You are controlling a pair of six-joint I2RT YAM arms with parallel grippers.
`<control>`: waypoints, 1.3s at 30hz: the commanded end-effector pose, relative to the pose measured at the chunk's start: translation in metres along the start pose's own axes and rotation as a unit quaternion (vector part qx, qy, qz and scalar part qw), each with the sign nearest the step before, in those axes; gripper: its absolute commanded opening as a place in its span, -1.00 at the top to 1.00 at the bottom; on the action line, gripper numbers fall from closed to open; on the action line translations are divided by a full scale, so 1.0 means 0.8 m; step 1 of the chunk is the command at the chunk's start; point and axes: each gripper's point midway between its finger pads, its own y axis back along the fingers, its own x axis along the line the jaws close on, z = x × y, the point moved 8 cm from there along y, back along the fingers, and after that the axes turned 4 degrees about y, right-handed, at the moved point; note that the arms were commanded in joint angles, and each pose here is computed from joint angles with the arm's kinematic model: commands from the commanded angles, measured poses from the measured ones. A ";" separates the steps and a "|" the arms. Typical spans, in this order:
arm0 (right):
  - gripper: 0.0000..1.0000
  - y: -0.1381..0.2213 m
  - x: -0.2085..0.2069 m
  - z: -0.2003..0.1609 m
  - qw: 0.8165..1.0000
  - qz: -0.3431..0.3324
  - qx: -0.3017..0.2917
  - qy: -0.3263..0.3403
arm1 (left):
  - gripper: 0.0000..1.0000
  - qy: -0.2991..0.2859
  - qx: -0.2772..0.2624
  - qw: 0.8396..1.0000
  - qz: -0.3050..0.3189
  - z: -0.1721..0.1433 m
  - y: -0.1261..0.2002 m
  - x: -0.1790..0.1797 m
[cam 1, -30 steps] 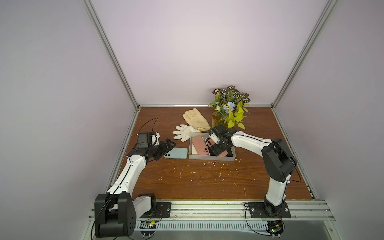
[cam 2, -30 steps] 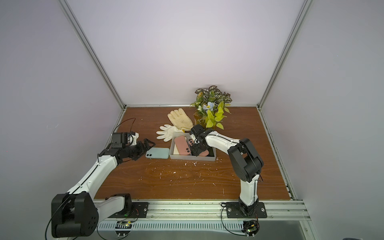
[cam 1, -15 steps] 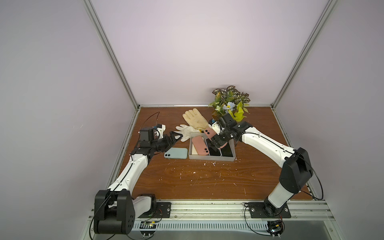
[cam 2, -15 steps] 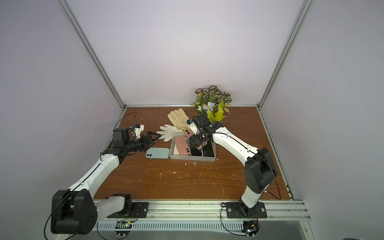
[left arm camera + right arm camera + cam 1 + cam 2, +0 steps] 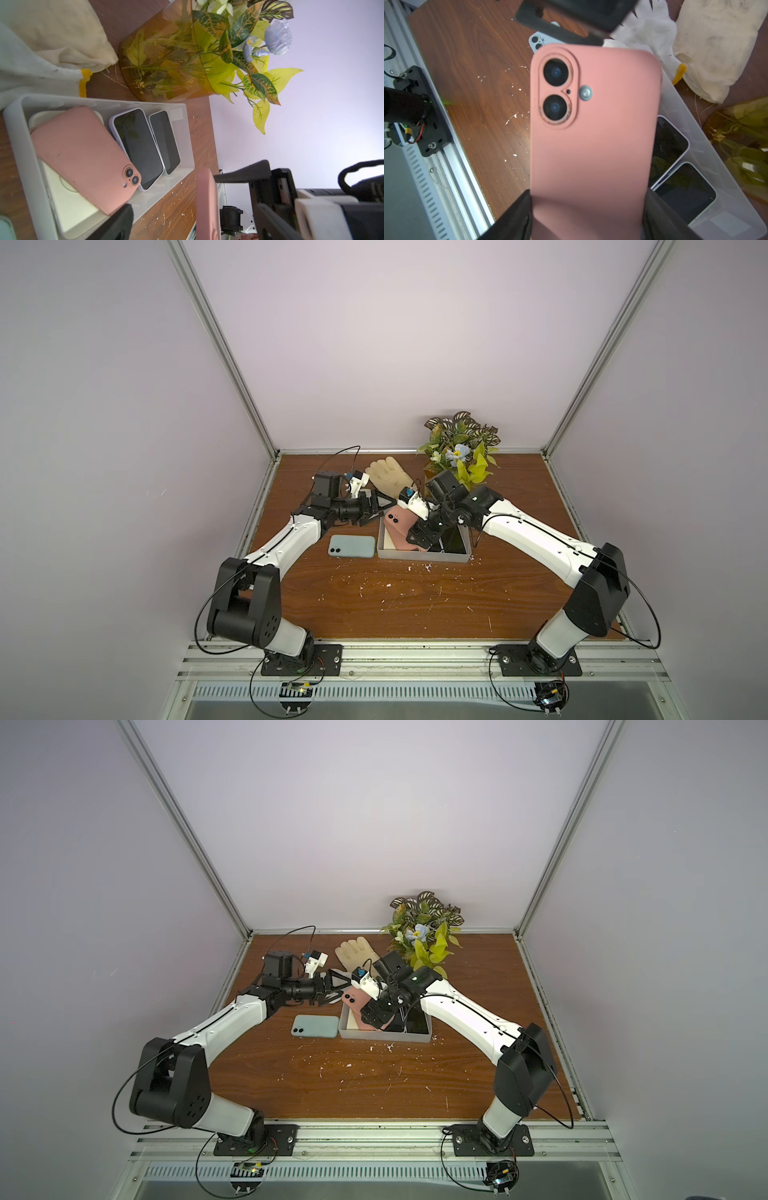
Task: Take the phone out of the storage box
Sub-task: Pick up the phone from the storage box, then place the phone at the center of the board.
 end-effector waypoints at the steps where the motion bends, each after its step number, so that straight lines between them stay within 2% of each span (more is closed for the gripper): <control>1: -0.26 0.042 0.014 0.025 0.998 0.015 -0.061 0.026 | -0.74 -0.025 0.054 0.998 -0.023 -0.008 -0.013 -0.011; 4: -0.27 0.042 0.018 0.025 0.998 0.012 -0.060 0.029 | -0.45 -0.024 0.088 0.995 -0.030 -0.017 -0.020 -0.010; 6: -0.27 0.041 0.019 0.025 0.998 0.004 -0.057 0.031 | -0.20 -0.019 0.103 0.994 -0.033 -0.023 -0.021 -0.007; 10: -0.27 0.040 0.020 0.025 0.998 -0.004 -0.056 0.035 | 0.12 -0.009 0.118 0.992 -0.040 -0.032 -0.020 -0.004; 13: -0.28 0.036 0.022 0.023 0.998 -0.011 -0.048 0.038 | 0.43 -0.005 0.120 0.991 -0.050 -0.035 -0.018 -0.007; 14: -0.28 0.034 0.023 0.023 0.998 -0.013 -0.046 0.039 | 0.56 -0.003 0.121 0.991 -0.056 -0.036 -0.017 -0.008; 16: -0.32 0.033 0.023 0.022 0.998 -0.015 -0.045 0.039 | 1.00 0.001 0.117 0.991 -0.060 -0.040 -0.015 -0.008; 19: -0.49 0.032 0.024 0.022 0.998 -0.013 -0.048 0.035 | 1.00 0.008 0.108 0.992 -0.068 -0.049 -0.011 -0.006; 21: -0.65 0.032 0.024 0.021 0.998 -0.013 -0.048 0.028 | 1.00 0.008 0.101 0.993 -0.068 -0.057 -0.007 -0.006; 23: -0.94 0.040 0.024 0.021 0.998 -0.018 -0.061 0.018 | 1.00 0.008 0.094 0.994 -0.059 -0.070 0.001 -0.005; 24: -0.98 0.045 0.024 0.021 0.997 -0.021 -0.070 0.012 | 1.00 0.008 0.091 0.994 -0.054 -0.076 0.004 -0.003; 27: -0.98 0.066 0.019 0.019 0.993 -0.038 -0.108 -0.015 | 1.00 0.015 0.069 0.997 -0.031 -0.103 0.020 0.009; 32: -0.98 0.094 0.002 0.015 0.983 -0.060 -0.160 -0.062 | 1.00 0.048 -0.002 0.999 0.015 -0.143 0.064 0.046; 36: -0.98 0.096 -0.005 0.014 0.981 -0.065 -0.168 -0.074 | 1.00 0.059 -0.015 0.992 0.112 -0.176 0.080 0.079; 39: -0.98 0.092 -0.005 0.011 0.981 -0.065 -0.166 -0.077 | 1.00 0.065 -0.071 0.980 0.173 -0.170 0.094 0.085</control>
